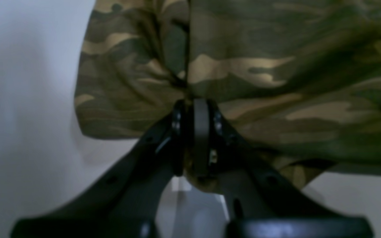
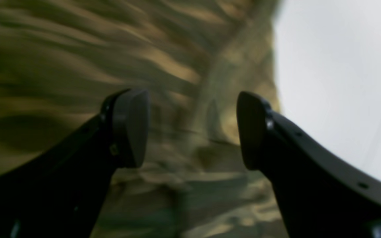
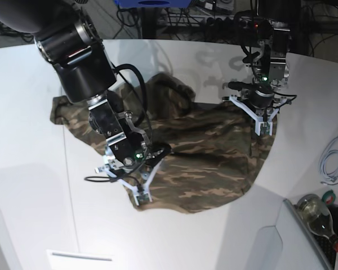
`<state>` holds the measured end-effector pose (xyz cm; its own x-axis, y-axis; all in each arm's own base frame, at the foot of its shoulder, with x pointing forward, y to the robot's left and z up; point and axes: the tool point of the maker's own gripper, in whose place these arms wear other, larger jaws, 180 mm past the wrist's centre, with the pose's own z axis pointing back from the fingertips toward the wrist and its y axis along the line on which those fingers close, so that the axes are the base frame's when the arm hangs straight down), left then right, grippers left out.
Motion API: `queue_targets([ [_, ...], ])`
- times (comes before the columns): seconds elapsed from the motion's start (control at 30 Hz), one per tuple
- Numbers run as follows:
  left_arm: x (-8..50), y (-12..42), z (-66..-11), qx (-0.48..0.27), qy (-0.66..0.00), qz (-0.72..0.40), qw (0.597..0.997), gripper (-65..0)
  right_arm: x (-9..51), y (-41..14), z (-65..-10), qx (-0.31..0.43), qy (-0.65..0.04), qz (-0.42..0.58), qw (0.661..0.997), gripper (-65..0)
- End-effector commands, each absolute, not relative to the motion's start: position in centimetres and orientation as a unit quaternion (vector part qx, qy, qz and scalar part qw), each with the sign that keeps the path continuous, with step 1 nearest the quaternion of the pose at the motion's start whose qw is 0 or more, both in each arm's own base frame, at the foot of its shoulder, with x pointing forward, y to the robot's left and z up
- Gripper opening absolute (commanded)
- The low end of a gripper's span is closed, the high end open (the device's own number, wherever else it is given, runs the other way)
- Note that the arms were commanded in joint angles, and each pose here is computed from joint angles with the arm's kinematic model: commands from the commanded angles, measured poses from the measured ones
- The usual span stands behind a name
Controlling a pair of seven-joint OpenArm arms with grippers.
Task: Layout the t-shirt on the table in an organized manner, then fold the t-shirt properly
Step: 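Grasp the shirt body with the right gripper and drag it outward, then hold the hem with the right gripper, grasp the shirt with the left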
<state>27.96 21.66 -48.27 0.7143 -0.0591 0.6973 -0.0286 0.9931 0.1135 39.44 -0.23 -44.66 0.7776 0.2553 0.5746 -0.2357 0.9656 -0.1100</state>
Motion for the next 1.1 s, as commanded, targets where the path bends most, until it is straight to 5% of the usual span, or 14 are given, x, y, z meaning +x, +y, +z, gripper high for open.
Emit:
queue_targets([
  [0.0, 28.2, 21.9, -48.0, 0.063, -0.377, -0.011, 0.924, -61.1, 41.9, 0.6, -42.2, -0.015, -0.354, 0.121, 0.927, -27.0],
  [0.67, 28.2, 21.9, -48.0, 0.063, -0.377, -0.011, 0.924, -61.1, 41.4, 0.2, -43.9, -0.032, -0.341, 0.124, 0.931, -28.5],
  [0.73, 28.1, 22.0, -48.1, 0.063, -0.376, -0.01, 0.925, -61.1, 41.4, 0.1, -43.8, -0.033, -0.342, 0.124, 0.931, -37.5],
  [0.83, 28.0, 22.1, -48.1, 0.064, -0.374, -0.01, 0.925, -61.1, 41.3, 0.0, -44.0, -0.033, -0.339, 0.124, 0.932, -64.4],
  [1.07, 28.2, 23.3, -47.9, 0.078, -0.374, -0.019, 0.924, -61.1, 42.1, -2.5, -41.1, -0.036, -0.342, 0.091, 0.935, -64.7],
])
